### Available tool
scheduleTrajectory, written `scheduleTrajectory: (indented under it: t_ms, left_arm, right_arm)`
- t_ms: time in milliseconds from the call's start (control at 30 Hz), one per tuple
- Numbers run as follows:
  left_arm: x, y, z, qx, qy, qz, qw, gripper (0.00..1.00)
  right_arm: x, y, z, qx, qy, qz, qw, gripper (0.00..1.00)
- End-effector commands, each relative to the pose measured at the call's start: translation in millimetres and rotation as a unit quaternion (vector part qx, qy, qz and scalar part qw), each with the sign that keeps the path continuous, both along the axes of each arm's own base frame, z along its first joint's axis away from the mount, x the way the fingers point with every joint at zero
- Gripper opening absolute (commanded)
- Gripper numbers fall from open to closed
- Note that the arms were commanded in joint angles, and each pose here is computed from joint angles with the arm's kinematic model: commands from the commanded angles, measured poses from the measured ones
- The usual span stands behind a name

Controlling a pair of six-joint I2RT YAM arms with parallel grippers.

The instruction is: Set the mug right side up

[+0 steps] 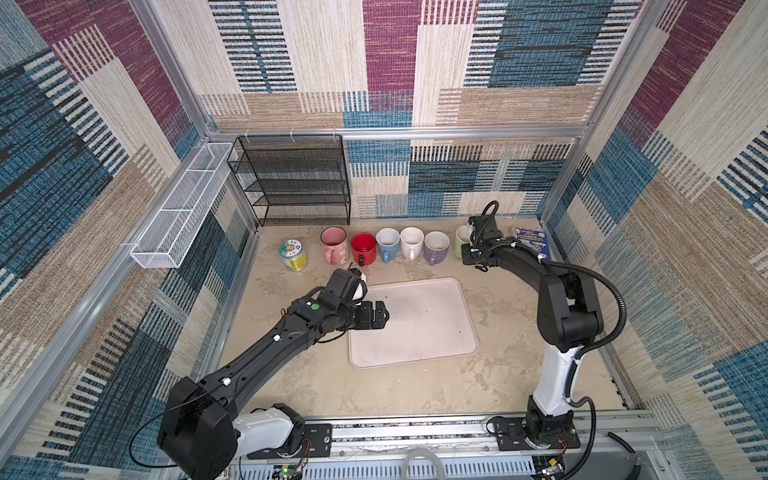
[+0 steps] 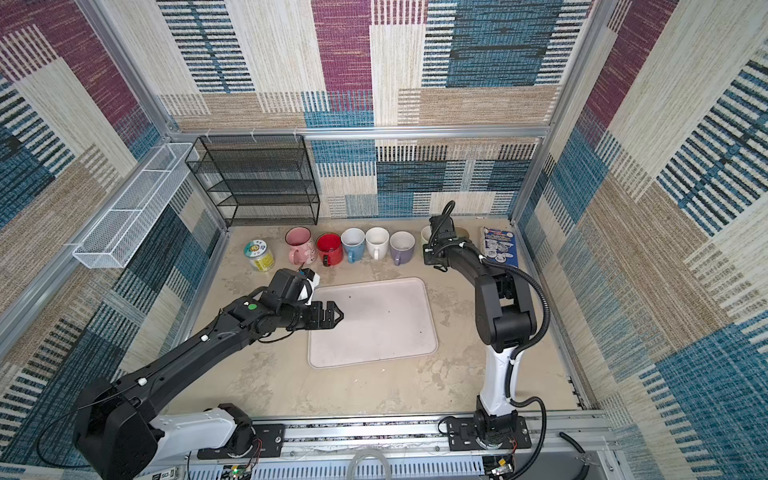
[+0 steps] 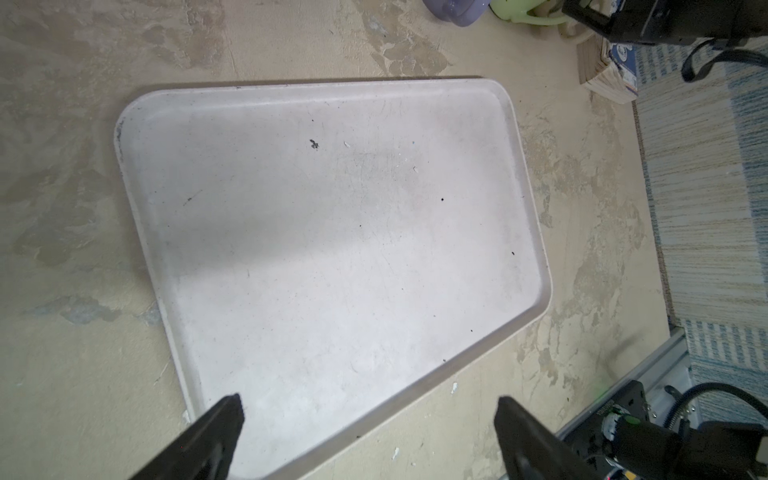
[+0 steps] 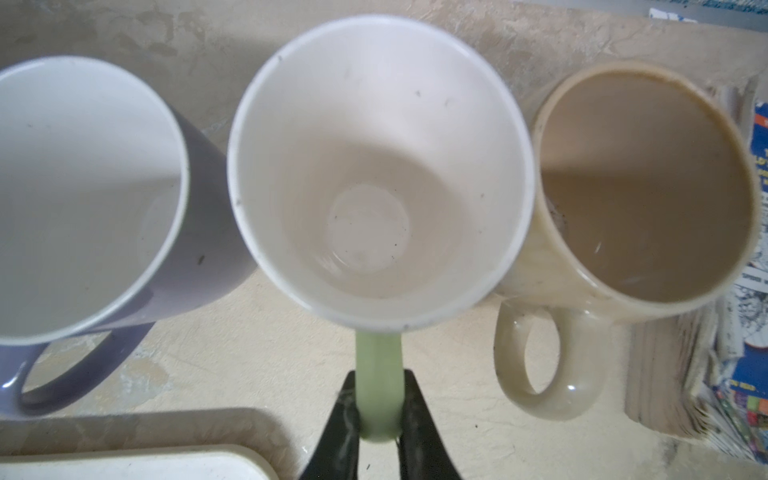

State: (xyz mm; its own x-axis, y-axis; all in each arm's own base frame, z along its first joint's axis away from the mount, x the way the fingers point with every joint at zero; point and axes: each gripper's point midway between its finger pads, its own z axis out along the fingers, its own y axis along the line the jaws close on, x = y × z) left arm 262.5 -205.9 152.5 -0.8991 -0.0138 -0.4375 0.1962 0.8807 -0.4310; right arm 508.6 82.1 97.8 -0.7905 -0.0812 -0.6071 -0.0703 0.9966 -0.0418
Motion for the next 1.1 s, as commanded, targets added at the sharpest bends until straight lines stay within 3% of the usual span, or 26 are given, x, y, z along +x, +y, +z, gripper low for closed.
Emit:
scheduleTrajectory:
  t_ms: [0, 367, 533, 733, 900, 1000, 1067]
  left_arm:
    - [-1, 3, 2, 0.004, -0.004, 0.002, 1.000, 0.99]
    - [3, 7, 22, 0.016, -0.019, 0.006, 1.000, 1.00]
    - [8, 15, 43, 0.035, -0.038, 0.019, 0.998, 0.99]
    - [17, 33, 74, 0.052, -0.083, 0.056, 0.994, 1.00]
    - [21, 64, 99, 0.079, -0.136, 0.115, 0.981, 1.00]
    - [22, 96, 112, 0.114, -0.170, 0.180, 0.962, 1.00]
    - [21, 118, 119, 0.131, -0.194, 0.224, 0.946, 1.00]
  right_arm:
    - [5, 7, 4, 0.006, -0.014, 0.010, 1.000, 0.26]
    - [2, 8, 22, 0.019, -0.037, 0.006, 0.999, 0.43]
    - [-7, 12, 64, 0.046, -0.096, 0.014, 0.994, 0.50]
    - [-39, 6, 126, 0.082, -0.202, 0.009, 0.976, 0.62]
    - [-74, -5, 152, 0.098, -0.275, -0.004, 0.957, 0.77]
    - [-91, -24, 154, 0.084, -0.309, -0.042, 0.946, 0.99]
    - [-104, -34, 157, 0.082, -0.333, -0.061, 0.937, 1.00]
